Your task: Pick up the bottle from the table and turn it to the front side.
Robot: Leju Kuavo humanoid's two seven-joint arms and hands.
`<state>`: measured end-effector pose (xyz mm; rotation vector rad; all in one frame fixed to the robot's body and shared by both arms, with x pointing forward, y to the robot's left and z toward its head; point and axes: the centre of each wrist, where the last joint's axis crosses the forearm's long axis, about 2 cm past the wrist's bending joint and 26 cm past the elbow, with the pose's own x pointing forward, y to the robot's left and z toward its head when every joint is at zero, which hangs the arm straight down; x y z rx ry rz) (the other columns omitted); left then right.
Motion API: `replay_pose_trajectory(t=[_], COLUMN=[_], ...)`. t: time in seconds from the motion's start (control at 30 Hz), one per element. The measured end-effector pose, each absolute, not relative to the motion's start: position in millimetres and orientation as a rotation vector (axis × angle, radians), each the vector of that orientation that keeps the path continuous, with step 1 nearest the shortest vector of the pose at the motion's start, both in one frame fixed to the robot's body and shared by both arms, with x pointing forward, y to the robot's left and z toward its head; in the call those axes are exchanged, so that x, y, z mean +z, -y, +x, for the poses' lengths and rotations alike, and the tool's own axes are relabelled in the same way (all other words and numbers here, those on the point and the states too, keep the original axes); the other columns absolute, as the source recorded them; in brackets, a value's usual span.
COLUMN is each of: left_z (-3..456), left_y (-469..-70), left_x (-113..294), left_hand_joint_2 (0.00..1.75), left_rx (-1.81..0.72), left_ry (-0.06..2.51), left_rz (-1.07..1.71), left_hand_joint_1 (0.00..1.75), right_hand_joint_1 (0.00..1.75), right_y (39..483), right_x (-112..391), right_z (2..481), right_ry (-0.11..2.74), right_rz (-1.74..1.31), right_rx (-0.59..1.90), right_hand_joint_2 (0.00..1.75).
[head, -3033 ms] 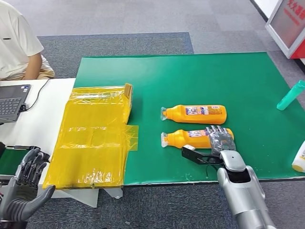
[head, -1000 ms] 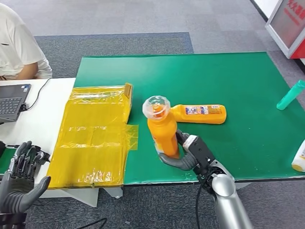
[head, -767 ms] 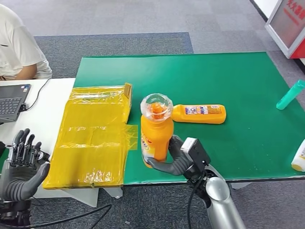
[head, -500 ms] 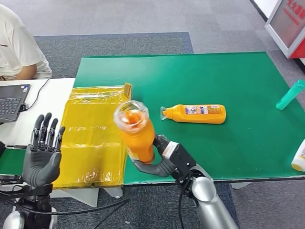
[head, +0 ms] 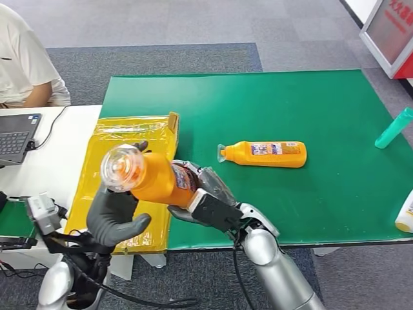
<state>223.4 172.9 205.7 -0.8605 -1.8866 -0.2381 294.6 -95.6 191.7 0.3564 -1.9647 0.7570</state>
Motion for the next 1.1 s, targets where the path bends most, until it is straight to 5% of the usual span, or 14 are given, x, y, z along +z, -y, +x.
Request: replay_pose_trajectory(t=[0.47,0.6,0.67,0.8,1.07,1.1], left_z=[235.8,237.5,237.3,237.6,238.8,238.6], left_y=[-141.5,-138.8,-137.9,-136.9,-135.2,-134.9], left_x=[206.9,210.3,210.5,211.4,214.2,214.1], left_hand_joint_2=[1.75,1.75,1.75,1.75,1.75,1.75], left_rx=[-0.56,-0.605,-0.623,-0.637,-0.633,-0.627], left_ry=[1.928,1.931,1.934,1.939,1.954,1.958], left_rz=[-0.629,-0.581,-0.563,-0.547,-0.55,-0.549], left_hand_joint_1=[0.0,0.58,0.63,1.75,1.75,1.75], right_hand_joint_1=[1.75,1.75,1.75,1.75,1.69,1.49], right_y=[96.9,99.4,101.0,104.2,107.2,107.7], right_x=[182.8,184.6,184.9,185.9,187.1,187.6], right_z=[294.1,293.0,292.2,291.2,288.4,288.4], right_ry=[1.941,1.942,1.943,1.948,1.955,1.955], right_rz=[0.261,0.255,0.254,0.254,0.251,0.245], right_rx=[0.813,0.812,0.809,0.805,0.791,0.788], right_hand_joint_2=[1.75,1.75,1.75,1.75,1.75,1.75])
